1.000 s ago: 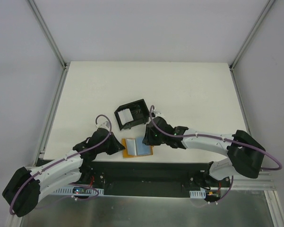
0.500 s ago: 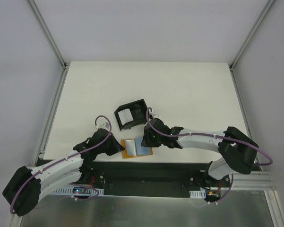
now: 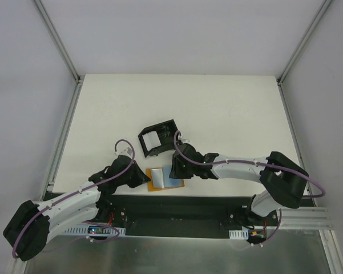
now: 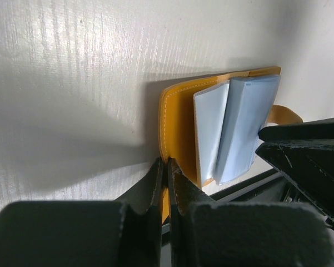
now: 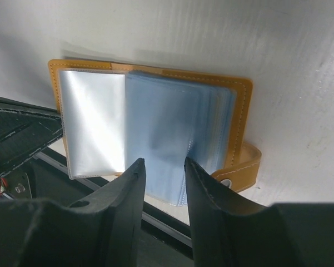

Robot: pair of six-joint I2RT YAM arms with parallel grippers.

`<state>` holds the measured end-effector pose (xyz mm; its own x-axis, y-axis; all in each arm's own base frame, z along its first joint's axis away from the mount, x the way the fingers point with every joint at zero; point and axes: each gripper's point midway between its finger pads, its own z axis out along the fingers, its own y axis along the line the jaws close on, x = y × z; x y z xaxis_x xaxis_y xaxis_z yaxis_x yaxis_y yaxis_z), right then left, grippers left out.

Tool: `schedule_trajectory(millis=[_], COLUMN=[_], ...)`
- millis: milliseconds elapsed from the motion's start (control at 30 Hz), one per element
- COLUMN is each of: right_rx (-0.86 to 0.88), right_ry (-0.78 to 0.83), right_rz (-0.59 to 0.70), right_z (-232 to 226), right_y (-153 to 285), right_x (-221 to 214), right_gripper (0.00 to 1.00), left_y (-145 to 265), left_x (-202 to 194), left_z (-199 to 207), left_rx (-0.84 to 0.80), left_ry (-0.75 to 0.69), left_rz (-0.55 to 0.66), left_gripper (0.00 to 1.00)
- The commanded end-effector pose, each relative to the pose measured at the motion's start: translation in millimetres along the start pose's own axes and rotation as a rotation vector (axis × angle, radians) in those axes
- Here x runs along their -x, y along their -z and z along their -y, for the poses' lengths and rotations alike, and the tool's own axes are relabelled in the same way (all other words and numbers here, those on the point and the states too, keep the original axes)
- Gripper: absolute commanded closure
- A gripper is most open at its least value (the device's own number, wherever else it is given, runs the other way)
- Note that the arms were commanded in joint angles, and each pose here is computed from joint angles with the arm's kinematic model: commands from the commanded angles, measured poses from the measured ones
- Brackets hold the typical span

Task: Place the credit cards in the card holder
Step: Turn over the card slot in the card holder.

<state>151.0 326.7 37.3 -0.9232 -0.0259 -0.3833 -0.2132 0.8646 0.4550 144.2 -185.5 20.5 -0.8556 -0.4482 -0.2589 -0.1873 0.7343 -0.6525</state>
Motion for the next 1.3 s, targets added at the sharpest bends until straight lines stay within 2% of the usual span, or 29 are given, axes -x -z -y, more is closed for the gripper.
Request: schedule_trajectory(millis=[0,200,333,500,700,833,1000,1133,1267], right_rx=[0.049,0.061,0.187,0.39,0.506,0.395,0.126,0.069,0.044], right_ry=[0.004,-0.022,-0.028,0.022,0.1,0.14,0.093,0.034,0.028], right_rz=[-0.042,-0.105,-0.099,-0.071,-0.037,0.057,0.123,0.089,0.05], right_z=[-20.2,-22.2,-48.2,-95.2,-125.5,-103.3,-41.6,-15.3,-8.1], right_y=[-5.6,-24.2,-30.2,-14.7,17.2,31.4,31.3,22.2,11.9], right_x=[-0.9,-13.1,-7.8,5.7,16.5,29.8,39.9,33.9,25.3], right_gripper=[0.62,0.6,0.58,0.58,0.57,0.55,0.52,0.51,0.5], left_y=[-2.0,-2.3,-5.2,-12.4,-16.5,-16.8,-17.4,-16.9,-16.0], left_x=[4.1,3.0,0.6,-4.4,-1.5,0.8,-1.4,-1.5,-0.2], left_z=[-9.4,-10.3,-16.2,-32.2,-36.5,-37.3,-41.3,-40.2,-37.2], left_rx=[0.038,0.039,0.051,0.089,0.096,0.101,0.114,0.107,0.092], left_ry=[0.003,0.007,0.024,0.07,0.119,0.126,0.121,0.108,0.09], left_rz=[0.026,0.022,0.019,0.017,0.035,0.044,0.035,0.033,0.035], left_gripper=[1.0,1.0,1.0,1.0,1.0,1.0,1.0,1.0,1.0])
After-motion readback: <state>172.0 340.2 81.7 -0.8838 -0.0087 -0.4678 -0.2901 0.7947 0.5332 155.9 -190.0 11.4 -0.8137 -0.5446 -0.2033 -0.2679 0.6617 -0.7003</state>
